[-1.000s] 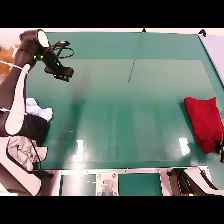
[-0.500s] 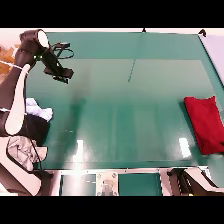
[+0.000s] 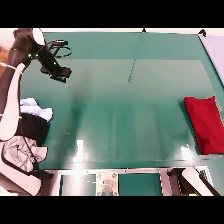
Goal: Fold the shirts.
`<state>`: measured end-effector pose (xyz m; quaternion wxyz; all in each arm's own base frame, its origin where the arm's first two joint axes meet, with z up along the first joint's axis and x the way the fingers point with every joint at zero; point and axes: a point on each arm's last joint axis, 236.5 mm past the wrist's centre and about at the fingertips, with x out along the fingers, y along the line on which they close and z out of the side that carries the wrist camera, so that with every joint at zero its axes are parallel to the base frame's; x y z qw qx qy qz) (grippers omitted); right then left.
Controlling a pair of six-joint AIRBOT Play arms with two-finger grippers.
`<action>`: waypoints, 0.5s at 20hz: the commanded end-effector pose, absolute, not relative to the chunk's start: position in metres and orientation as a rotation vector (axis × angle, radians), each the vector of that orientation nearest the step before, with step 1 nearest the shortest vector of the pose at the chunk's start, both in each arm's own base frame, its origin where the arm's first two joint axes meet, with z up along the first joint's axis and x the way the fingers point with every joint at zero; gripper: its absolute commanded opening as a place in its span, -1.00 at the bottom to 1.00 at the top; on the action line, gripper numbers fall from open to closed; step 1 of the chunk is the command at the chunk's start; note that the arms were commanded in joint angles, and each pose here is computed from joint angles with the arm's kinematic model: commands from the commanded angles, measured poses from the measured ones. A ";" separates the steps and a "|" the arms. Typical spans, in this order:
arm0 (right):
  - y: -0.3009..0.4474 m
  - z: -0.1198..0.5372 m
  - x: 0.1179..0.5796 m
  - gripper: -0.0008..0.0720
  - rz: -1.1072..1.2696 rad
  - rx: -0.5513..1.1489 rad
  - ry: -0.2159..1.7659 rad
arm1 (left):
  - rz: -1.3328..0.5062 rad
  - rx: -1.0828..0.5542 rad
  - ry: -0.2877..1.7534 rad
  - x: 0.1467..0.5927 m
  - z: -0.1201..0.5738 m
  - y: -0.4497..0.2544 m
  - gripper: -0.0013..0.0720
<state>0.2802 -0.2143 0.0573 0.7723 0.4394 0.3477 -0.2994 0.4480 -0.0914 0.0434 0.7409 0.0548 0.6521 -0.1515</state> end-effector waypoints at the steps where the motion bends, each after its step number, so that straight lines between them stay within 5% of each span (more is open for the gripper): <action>1: -0.095 0.055 0.353 -0.93 -0.267 0.756 0.902 | -0.305 0.071 1.462 0.413 0.048 -0.090 -0.91; 6: 0.015 0.003 0.327 -0.93 -0.037 0.571 1.183 | -0.287 -0.025 1.517 0.325 0.020 -0.089 -0.91; 10: 0.027 0.002 0.323 -0.92 0.001 0.556 1.210 | -0.250 -0.088 1.557 0.281 0.000 -0.088 -0.90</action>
